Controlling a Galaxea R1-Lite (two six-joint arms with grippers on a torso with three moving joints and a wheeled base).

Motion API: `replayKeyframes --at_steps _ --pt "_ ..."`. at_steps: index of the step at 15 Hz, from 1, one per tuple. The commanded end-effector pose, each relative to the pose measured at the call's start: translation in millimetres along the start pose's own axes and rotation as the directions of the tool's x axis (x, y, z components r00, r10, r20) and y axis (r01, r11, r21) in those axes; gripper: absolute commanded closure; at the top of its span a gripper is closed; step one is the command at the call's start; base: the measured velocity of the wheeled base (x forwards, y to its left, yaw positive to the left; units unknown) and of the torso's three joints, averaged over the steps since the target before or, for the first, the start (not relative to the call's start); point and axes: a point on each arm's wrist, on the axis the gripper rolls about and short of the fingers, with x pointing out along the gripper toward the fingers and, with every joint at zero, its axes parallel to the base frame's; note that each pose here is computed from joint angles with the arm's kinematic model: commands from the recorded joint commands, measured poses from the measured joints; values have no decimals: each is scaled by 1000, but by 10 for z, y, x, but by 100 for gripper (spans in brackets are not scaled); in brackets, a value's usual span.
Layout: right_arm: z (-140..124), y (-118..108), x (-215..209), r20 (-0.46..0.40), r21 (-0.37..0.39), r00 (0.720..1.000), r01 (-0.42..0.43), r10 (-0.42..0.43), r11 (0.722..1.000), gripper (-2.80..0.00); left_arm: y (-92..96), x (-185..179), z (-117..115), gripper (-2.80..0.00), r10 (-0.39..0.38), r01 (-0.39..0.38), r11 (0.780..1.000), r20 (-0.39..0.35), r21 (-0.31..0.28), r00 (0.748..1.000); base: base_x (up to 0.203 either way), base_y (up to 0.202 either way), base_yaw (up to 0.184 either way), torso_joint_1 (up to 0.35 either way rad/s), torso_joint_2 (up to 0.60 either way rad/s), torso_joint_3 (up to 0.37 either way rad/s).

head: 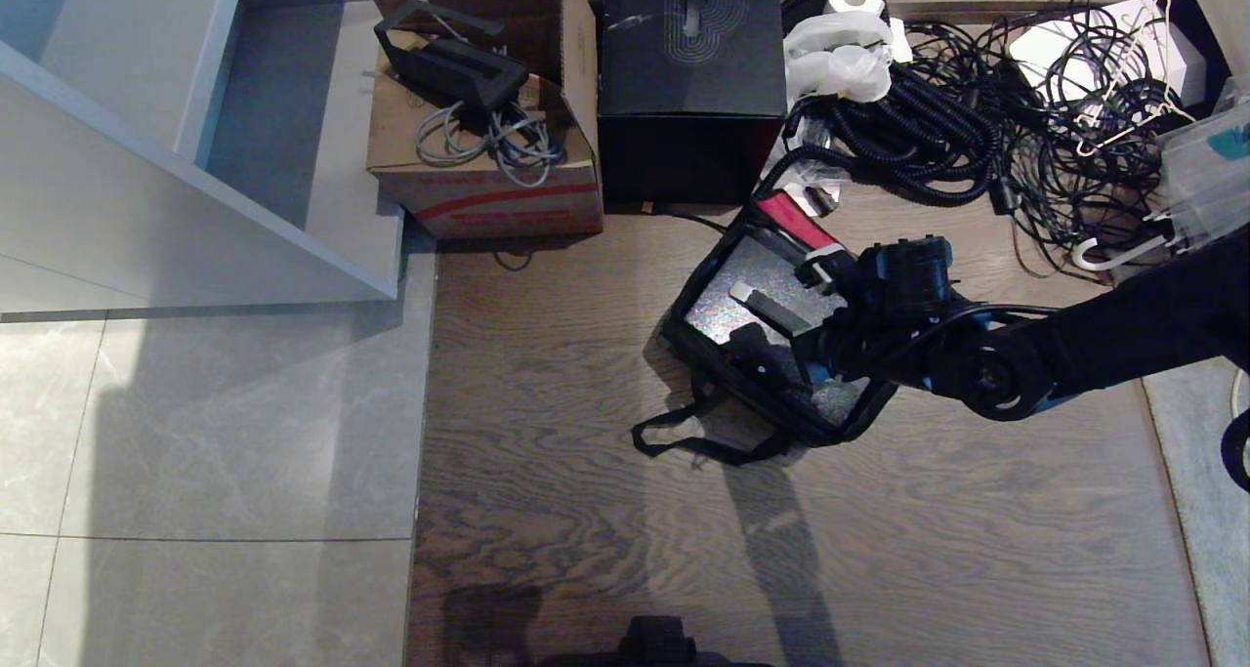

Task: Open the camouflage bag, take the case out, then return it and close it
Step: Grip the handle

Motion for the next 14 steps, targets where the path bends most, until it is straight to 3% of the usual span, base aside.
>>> replayKeyframes --at_steps 1,7,8,9,10,11,12,14 --pt "-5 8 2 -2 -3 1000 -1 1 1000 -280 0 0 0 0 0 0 1000 0 0 1000 0 0 0 0 0 0" --pt "-14 12 25 -1 -14 1000 4 -4 1000 -280 0 0 0 0 0 0 1000 0 0 1000 0 0 0 0 0 0" --pt "1 27 58 38 -65 999 12 -10 998 -280 0 0 0 0 0 0 1000 0 0 1000 0 0 0 0 0 0" --pt "52 33 84 112 -166 993 43 -24 985 -280 0 0 0 0 0 0 1000 0 0 1000 0 0 0 0 0 0" --pt "59 42 115 161 -271 986 89 -46 958 -280 0 0 0 0 0 0 1000 0 0 1000 0 0 0 0 0 0" --pt "40 65 147 203 -387 976 159 -84 908 -280 0 0 0 0 0 0 1000 0 0 1000 0 0 0 0 0 0" --pt "4 94 184 225 -435 963 234 -147 870 -280 0 0 0 0 0 0 1000 0 0 1000 0 0 0 0 0 0" --pt "-71 206 231 190 -464 941 339 -282 818 -280 0 0 0 0 0 0 1000 0 0 1000 0 0 0 0 0 0"
